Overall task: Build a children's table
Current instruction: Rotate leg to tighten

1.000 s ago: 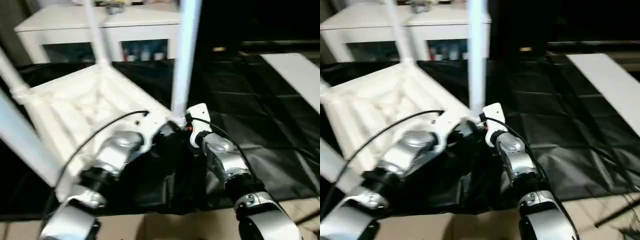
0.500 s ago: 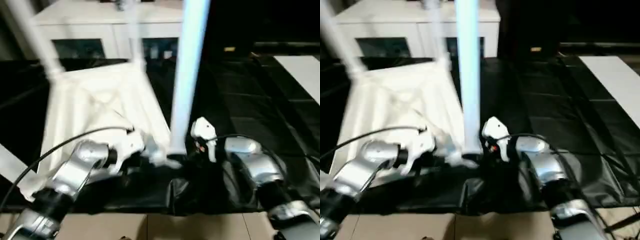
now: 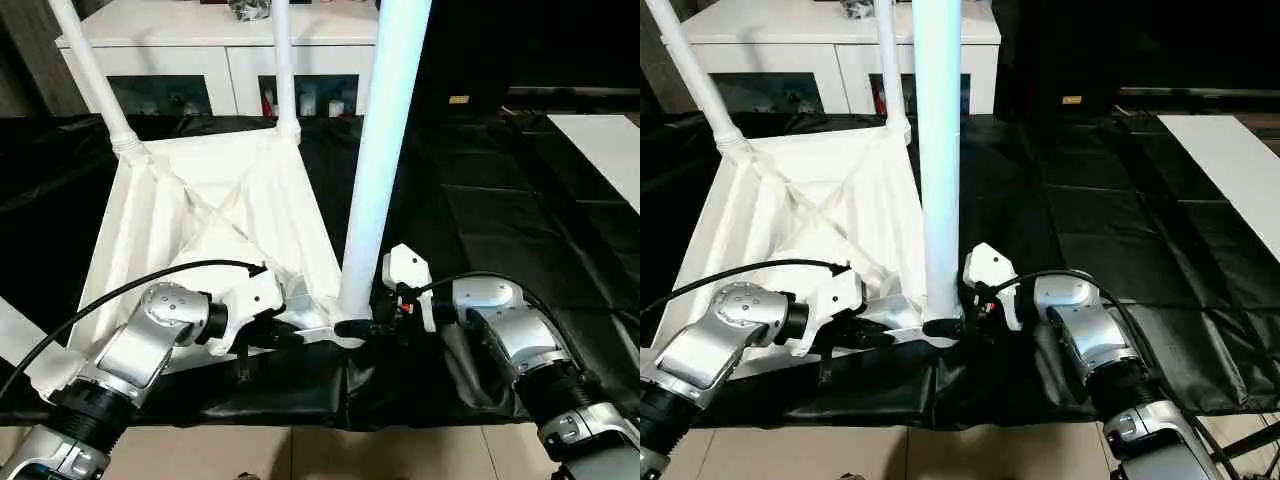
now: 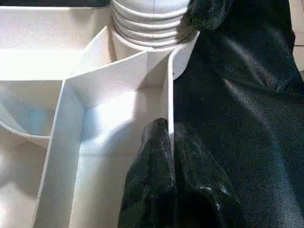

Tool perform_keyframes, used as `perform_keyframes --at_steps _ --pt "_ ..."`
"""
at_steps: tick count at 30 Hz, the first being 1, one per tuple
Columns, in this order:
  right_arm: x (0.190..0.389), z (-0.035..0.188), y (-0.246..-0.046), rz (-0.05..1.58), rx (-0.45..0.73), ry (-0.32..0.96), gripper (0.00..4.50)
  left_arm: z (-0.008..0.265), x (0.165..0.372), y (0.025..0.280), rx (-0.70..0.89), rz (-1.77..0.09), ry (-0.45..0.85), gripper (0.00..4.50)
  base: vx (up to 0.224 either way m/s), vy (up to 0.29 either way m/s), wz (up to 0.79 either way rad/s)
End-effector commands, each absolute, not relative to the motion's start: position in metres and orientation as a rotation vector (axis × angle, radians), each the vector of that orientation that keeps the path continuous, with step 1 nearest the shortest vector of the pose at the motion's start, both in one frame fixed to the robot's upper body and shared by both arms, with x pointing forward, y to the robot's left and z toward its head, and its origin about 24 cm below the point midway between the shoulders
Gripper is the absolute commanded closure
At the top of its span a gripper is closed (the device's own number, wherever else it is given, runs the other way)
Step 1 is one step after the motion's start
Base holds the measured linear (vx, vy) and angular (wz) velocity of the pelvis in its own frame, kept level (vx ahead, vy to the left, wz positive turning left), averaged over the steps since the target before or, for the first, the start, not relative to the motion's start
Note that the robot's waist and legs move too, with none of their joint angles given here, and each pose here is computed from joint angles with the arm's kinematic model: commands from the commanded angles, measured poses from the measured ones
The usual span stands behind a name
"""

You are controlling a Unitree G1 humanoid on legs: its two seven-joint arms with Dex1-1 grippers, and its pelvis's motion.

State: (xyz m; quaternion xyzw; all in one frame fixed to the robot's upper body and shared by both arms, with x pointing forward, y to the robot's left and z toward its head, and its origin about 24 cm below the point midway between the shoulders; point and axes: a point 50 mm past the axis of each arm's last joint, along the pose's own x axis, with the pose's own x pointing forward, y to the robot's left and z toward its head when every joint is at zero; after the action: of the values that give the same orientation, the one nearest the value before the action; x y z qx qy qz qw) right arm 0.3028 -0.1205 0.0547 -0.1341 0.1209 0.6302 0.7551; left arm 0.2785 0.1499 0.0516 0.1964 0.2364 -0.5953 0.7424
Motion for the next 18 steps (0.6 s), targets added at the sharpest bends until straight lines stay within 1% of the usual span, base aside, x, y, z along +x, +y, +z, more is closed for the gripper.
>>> perform_keyframes --at_steps 1,4,10,12,13,14,15,16,17,18 --pt "0.307 0.058 -0.124 1.358 -0.317 0.275 1.56 0.055 0.276 0.145 0.429 -1.347 0.495 4.50 0.000 0.000 0.00" --pt "0.307 0.057 -0.123 1.358 -0.314 0.281 1.83 0.055 0.276 0.146 0.430 -1.347 0.501 4.50 0.000 0.000 0.00" --pt "0.308 0.055 -0.122 1.332 -0.292 0.289 1.89 0.053 0.275 0.147 0.423 -1.348 0.514 4.50 0.000 0.000 0.00" --pt "0.315 0.050 -0.119 1.205 -0.284 0.288 1.89 0.050 0.280 0.144 0.425 -1.288 0.524 4.50 0.000 0.000 0.00" --pt "0.316 0.050 -0.119 1.197 -0.284 0.288 1.89 0.050 0.280 0.143 0.426 -1.283 0.525 4.50 0.000 0.000 0.00" --pt "0.320 0.047 -0.118 1.119 -0.271 0.299 1.89 0.047 0.285 0.141 0.427 -1.228 0.530 4.50 0.000 0.000 0.00" --pt "0.322 0.046 -0.117 1.083 -0.265 0.305 1.89 0.046 0.288 0.140 0.428 -1.201 0.532 4.50 0.000 0.000 0.00" --pt "0.326 0.042 -0.114 0.982 -0.221 0.313 1.90 0.044 0.296 0.134 0.422 -1.121 0.524 4.50 0.000 0.000 0.00" --pt "0.331 0.039 -0.110 0.856 -0.148 0.329 1.90 0.042 0.307 0.126 0.424 -1.001 0.519 4.50 0.000 0.000 0.00" --pt "0.334 0.037 -0.107 0.784 -0.110 0.343 1.91 0.041 0.312 0.120 0.418 -0.948 0.521 4.50 0.000 0.000 0.00"
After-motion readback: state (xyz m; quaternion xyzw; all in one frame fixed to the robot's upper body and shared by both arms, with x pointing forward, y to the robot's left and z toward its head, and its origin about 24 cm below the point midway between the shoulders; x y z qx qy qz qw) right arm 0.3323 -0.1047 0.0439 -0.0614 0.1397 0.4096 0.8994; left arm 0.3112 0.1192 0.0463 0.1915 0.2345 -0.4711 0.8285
